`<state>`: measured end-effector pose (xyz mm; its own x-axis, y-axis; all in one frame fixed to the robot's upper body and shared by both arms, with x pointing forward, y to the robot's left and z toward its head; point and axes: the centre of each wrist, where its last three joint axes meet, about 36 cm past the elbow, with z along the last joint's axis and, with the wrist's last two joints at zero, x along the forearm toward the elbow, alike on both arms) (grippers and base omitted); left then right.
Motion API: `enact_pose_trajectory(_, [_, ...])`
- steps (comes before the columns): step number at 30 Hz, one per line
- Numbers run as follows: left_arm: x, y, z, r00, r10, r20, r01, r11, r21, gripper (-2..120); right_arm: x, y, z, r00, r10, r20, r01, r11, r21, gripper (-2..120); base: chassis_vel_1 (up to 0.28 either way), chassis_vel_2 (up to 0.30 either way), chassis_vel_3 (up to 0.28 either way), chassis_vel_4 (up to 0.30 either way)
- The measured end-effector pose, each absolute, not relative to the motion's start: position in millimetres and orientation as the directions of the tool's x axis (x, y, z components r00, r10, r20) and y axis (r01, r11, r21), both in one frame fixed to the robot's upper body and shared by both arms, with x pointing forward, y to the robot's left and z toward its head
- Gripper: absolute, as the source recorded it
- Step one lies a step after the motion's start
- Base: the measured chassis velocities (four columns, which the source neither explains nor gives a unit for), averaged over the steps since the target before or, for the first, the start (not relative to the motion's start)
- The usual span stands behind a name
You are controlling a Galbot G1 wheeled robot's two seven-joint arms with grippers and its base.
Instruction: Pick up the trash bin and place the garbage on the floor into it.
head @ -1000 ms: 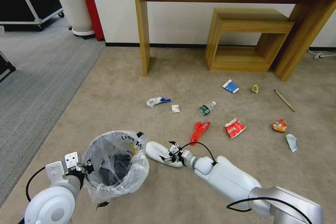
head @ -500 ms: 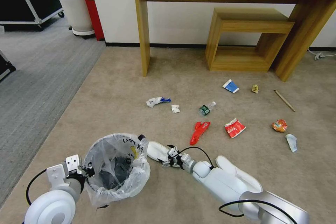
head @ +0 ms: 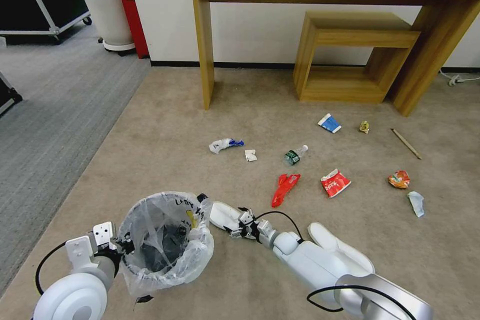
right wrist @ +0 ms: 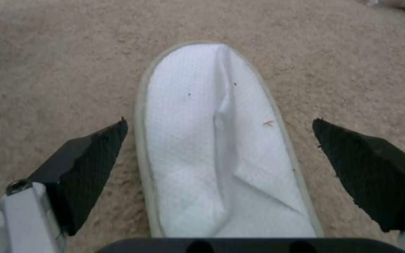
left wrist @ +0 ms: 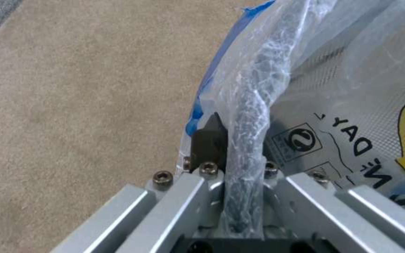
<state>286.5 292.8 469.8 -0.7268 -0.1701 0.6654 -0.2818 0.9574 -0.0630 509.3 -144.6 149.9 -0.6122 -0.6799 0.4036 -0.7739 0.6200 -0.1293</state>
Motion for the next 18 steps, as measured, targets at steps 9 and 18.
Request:
enact_pose_trajectory(9, [287.2, 293.2, 470.3, -0.728, -0.170, 0.664, -0.278, 0.959, -0.060, 0, 515.2, -140.5, 150.0, -0.622, -0.679, 0.390, -0.765, 0.633, -0.117, 100, 0.000, 0.000, 0.000, 0.000])
enact_pose_trajectory(18, [287.6, 293.1, 471.4, -0.730, -0.168, 0.663, -0.273, 0.960, -0.057, 0, 515.0, -135.8, 148.1, -0.625, -0.678, 0.387, -0.759, 0.643, -0.101, 100, 0.000, 0.000, 0.000, 0.000])
